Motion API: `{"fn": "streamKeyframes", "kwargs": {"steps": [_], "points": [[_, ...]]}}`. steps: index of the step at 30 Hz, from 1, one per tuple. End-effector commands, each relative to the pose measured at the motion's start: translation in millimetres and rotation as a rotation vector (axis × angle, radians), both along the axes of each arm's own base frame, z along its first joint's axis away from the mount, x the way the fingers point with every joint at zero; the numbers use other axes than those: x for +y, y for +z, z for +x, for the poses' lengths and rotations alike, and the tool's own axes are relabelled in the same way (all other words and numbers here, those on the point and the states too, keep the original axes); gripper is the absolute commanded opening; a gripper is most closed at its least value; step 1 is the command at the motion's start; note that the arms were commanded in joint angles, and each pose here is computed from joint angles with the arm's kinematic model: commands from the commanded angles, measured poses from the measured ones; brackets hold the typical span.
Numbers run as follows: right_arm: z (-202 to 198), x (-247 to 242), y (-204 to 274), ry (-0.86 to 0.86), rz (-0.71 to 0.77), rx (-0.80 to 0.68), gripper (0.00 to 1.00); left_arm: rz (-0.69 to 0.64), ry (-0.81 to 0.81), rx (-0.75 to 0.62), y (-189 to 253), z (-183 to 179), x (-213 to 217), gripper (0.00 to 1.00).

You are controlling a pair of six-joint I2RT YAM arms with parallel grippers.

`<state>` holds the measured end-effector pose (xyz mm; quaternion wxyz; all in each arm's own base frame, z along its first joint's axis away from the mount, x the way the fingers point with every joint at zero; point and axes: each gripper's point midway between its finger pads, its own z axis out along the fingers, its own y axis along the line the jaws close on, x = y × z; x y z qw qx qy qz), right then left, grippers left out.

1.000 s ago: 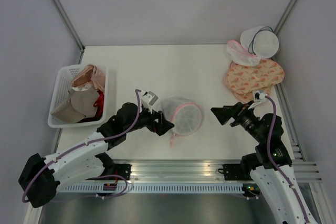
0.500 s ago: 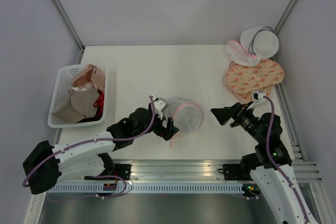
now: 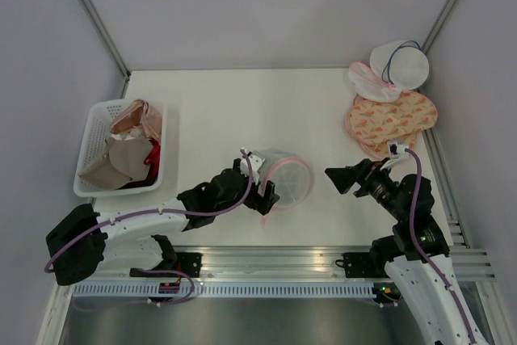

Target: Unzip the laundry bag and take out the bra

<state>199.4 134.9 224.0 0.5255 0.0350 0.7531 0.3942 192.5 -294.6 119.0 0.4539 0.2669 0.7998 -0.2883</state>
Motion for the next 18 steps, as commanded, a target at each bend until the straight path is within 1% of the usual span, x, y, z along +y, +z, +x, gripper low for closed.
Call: {"fn": "streamKeyframes", "kwargs": {"steps": [1, 6, 8, 9, 10, 12, 13, 14, 18], "points": [[-1.4, -1.0, 11.5, -0.004, 0.003, -0.035, 0.98, -0.011, 0.085, -0.069, 14.3, 22.6, -5.2, 1.0], [-3.5, -0.4, 12.7, 0.002, 0.008, -0.042, 0.98, 0.085, 0.23, -0.091, -10.0, 46.0, 8.9, 0.99], [-3.5, -0.3, 13.4, 0.002, 0.011, -0.047, 0.98, 0.096, 0.24, -0.095, -15.5, 49.5, 7.4, 0.92], [-4.0, 0.4, 12.8, 0.006, 0.014, -0.044, 0.98, 0.105, 0.225, -0.085, -22.7, 48.5, 4.3, 0.86], [-4.6, 0.8, 13.8, 0.009, 0.015, -0.047, 0.98, 0.082, 0.216, -0.091, -19.4, 49.6, -0.9, 0.65], [-4.9, 0.6, 15.6, 0.009, 0.014, -0.049, 0.98, 0.063, 0.204, -0.083, -19.9, 49.2, -6.9, 0.37], [-5.9, 1.0, 16.2, 0.014, 0.012, -0.049, 0.98, 0.052, 0.204, -0.084, -18.8, 50.1, -9.1, 0.13], [-7.2, 0.6, 17.9, 0.014, 0.01, -0.05, 0.98, 0.04, 0.205, -0.086, -15.3, 51.0, -11.4, 0.03], [-10.2, -1.2, 21.4, 0.009, 0.008, -0.06, 0.98, -0.016, 0.201, -0.087, 2.1, 51.2, -18.1, 0.02]]}}
